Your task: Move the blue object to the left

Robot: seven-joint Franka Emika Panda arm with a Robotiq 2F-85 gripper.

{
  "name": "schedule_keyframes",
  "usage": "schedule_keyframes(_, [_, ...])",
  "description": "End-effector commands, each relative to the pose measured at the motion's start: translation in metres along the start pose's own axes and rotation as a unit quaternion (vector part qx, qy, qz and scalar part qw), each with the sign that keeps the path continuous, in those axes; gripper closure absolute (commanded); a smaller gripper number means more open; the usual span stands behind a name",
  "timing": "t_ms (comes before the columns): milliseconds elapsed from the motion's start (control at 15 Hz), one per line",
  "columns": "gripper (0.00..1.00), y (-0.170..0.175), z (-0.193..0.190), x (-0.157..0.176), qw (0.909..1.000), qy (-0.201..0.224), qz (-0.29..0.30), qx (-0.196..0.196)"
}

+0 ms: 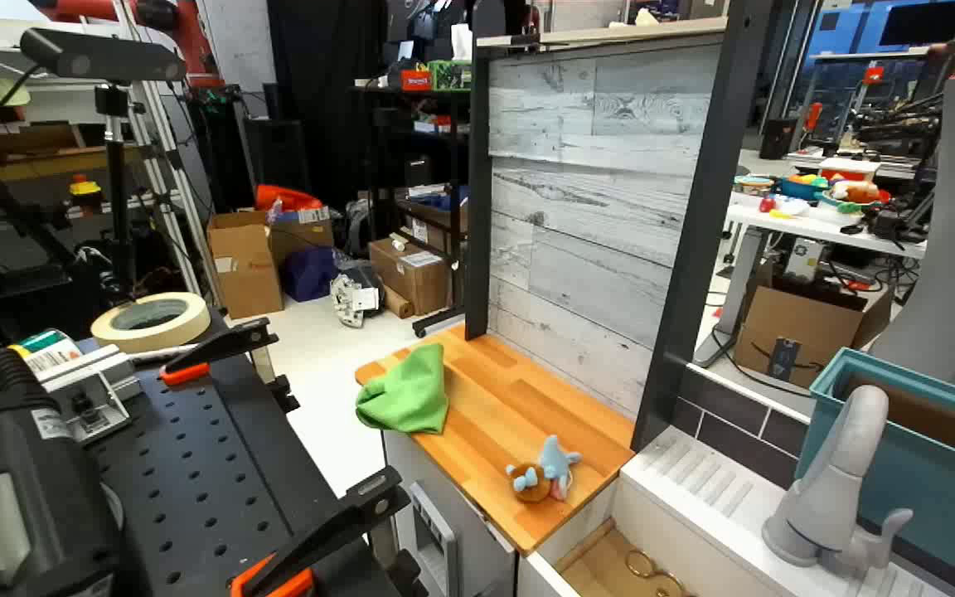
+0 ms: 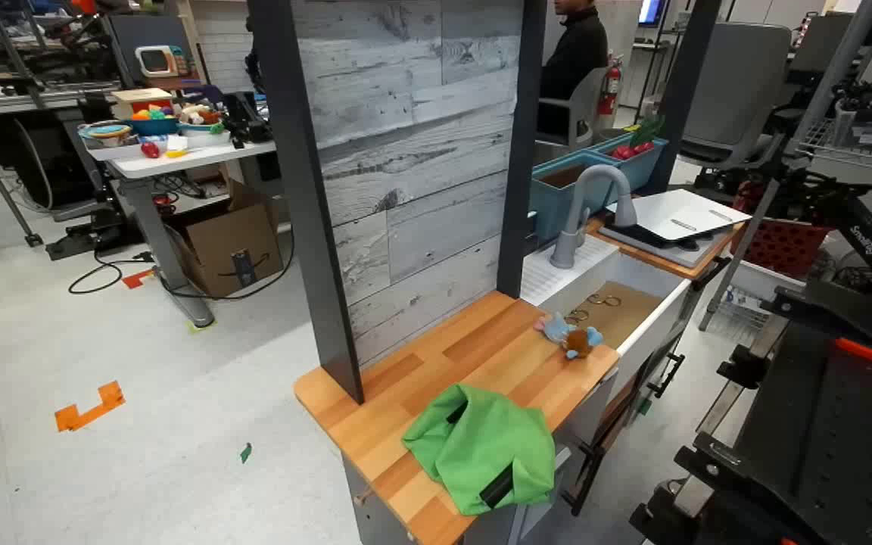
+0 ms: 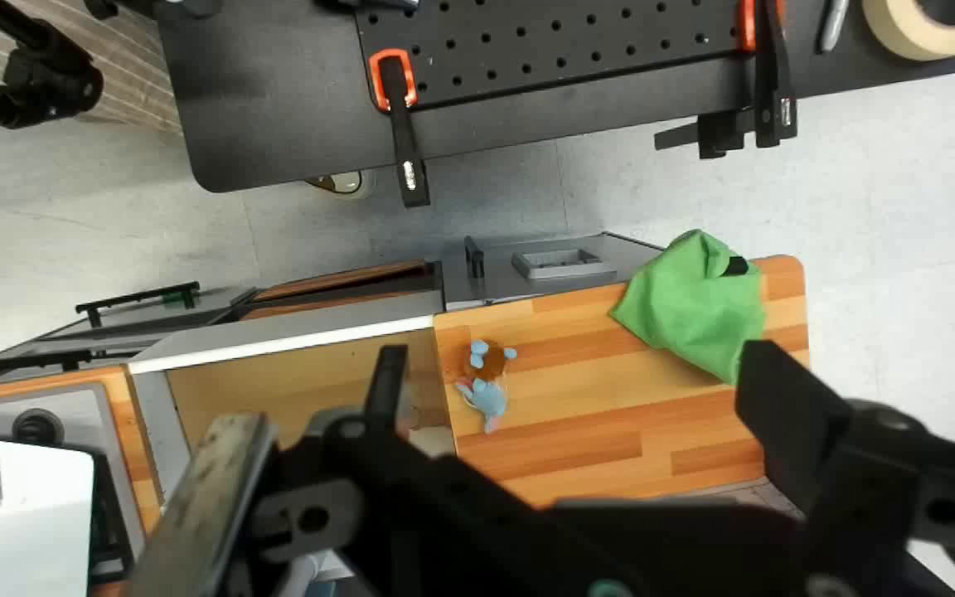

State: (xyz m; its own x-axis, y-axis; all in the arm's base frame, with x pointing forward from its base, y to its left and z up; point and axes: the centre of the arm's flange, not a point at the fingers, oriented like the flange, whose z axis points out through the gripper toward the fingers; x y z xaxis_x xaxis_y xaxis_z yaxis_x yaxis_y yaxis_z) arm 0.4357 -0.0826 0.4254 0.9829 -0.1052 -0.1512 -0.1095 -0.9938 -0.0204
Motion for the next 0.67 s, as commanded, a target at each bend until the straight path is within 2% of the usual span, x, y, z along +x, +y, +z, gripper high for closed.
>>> schedule_keyframes(0, [0.0,0.0,0.0,0.0,1.0,0.0,0.0,0.0])
schedule_keyframes(467, [0.0,0.0,0.0,0.0,1.0,0.0,0.0,0.0])
schedule_keyframes(600, [0.0,-0.005,0.017,0.011,0.9999,0.005,0.005,-0.01])
